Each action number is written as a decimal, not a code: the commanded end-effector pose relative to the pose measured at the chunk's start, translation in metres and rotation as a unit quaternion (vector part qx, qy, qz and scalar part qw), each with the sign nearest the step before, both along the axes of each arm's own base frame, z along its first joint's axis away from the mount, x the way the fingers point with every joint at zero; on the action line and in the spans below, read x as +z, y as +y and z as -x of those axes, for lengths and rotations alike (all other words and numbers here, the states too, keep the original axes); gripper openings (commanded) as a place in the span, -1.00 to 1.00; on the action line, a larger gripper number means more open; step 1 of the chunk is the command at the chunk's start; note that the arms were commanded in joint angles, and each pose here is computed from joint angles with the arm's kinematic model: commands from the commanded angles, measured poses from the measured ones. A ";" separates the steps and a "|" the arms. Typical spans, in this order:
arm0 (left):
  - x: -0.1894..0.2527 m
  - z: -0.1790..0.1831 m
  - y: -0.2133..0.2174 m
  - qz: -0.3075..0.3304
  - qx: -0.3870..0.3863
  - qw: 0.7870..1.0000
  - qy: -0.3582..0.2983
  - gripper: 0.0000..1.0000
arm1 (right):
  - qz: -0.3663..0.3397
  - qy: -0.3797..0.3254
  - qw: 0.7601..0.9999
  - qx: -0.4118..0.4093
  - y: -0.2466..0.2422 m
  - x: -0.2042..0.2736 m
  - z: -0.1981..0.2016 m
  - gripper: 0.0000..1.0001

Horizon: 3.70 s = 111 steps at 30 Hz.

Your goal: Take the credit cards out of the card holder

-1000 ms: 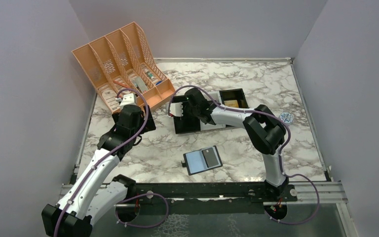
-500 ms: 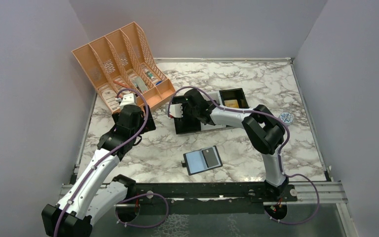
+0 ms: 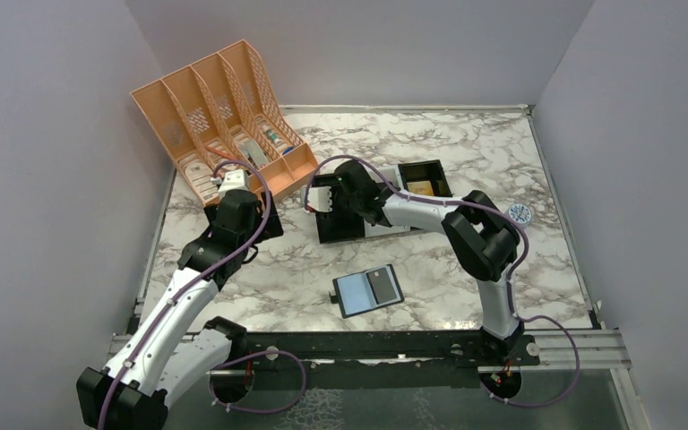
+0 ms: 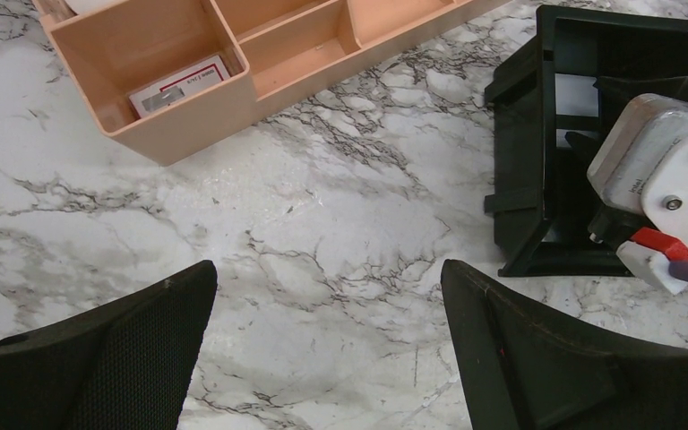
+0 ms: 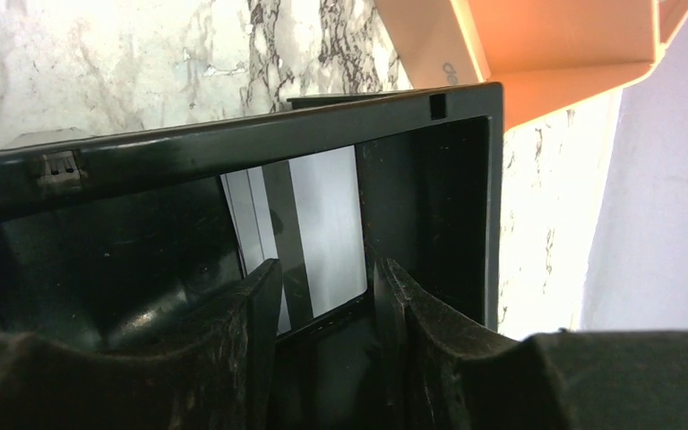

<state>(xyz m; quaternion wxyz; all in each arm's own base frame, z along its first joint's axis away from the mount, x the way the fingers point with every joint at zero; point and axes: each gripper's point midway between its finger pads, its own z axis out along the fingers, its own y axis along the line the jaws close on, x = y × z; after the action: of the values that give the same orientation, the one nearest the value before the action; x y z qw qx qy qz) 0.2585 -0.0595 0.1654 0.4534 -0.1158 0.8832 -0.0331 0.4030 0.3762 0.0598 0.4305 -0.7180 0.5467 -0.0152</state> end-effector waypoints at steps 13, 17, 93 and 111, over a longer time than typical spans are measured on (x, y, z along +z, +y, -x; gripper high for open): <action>-0.007 0.002 -0.012 0.012 -0.033 0.999 0.018 0.98 | -0.377 0.056 0.914 -0.139 -0.005 0.167 0.037 0.28; -0.003 0.002 -0.036 0.046 -0.097 0.994 0.007 0.98 | -0.447 0.151 0.828 -0.304 -0.055 0.154 0.056 0.53; -0.145 0.106 -0.246 0.291 -0.207 0.906 0.226 -0.35 | -0.260 0.502 0.619 -0.545 -0.151 -0.058 0.255 -0.74; -0.148 0.103 -0.255 0.301 -0.215 0.903 0.218 -0.91 | -0.266 0.496 0.623 -0.543 -0.150 -0.050 0.251 -0.77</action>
<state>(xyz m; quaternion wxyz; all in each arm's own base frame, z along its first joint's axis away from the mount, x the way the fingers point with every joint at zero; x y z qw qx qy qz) 0.1571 -0.3208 0.0229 0.1645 -0.0571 0.9089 -0.3789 0.1611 0.2364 0.0199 0.1983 -0.0436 0.9370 0.2842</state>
